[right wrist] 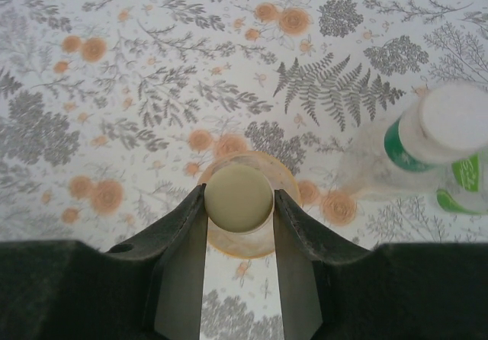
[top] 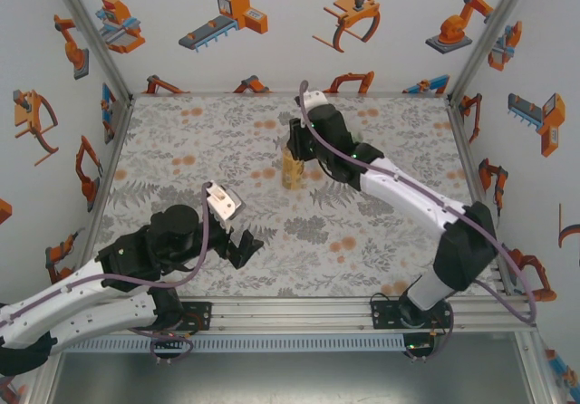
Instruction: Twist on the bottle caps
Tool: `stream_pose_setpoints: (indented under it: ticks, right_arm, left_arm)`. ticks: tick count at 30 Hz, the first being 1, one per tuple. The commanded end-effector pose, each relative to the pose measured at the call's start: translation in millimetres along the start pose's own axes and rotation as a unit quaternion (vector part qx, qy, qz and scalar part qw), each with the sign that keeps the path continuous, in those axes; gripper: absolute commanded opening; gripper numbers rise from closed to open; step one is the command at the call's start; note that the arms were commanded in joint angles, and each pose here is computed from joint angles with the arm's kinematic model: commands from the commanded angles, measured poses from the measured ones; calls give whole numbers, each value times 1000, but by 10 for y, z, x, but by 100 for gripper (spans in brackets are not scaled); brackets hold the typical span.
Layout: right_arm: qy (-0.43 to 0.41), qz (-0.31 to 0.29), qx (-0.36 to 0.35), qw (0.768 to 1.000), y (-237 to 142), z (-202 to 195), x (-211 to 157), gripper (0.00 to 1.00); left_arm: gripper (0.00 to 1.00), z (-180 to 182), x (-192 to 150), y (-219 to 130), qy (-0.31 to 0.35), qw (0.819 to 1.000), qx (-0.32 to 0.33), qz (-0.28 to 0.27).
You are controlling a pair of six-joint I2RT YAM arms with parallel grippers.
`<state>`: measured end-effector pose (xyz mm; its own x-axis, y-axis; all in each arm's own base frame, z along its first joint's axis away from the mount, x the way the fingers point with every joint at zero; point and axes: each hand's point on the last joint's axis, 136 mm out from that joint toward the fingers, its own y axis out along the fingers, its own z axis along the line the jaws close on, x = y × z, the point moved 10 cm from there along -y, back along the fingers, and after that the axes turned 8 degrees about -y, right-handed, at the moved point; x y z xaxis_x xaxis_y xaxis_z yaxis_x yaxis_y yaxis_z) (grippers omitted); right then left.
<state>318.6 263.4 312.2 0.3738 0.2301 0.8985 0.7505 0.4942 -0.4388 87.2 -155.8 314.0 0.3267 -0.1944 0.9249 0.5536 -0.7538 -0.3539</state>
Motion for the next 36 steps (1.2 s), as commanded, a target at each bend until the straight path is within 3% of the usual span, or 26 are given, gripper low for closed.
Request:
stream_pose_setpoints:
  ticks: [1,7,18,21,23,26,36]
  right_arm:
    - [-21,-41,20,999,142,-9,255,9]
    - [-35,-21,21,999,476,-67,239,8]
    - [-38,-6,20,999,659,-98,226,12]
    - [-35,9,26,999,692,-92,184,22]
    - [-34,18,31,999,712,-83,165,36]
    - [-33,24,34,999,712,-79,187,48]
    - [-37,-9,33,999,363,-83,622,61]
  left_arm:
    - [94,22,-69,20,-17,1000,5,10]
    - [94,45,-60,5,-18,1000,13,6]
    - [94,41,-52,-17,-17,1000,4,4]
    - [94,45,-54,-14,-17,1000,6,5]
    - [94,50,-64,-9,-17,1000,8,6]
    - [94,50,-69,-10,-16,1000,7,7]
    - [96,108,-75,12,-17,999,40,0]
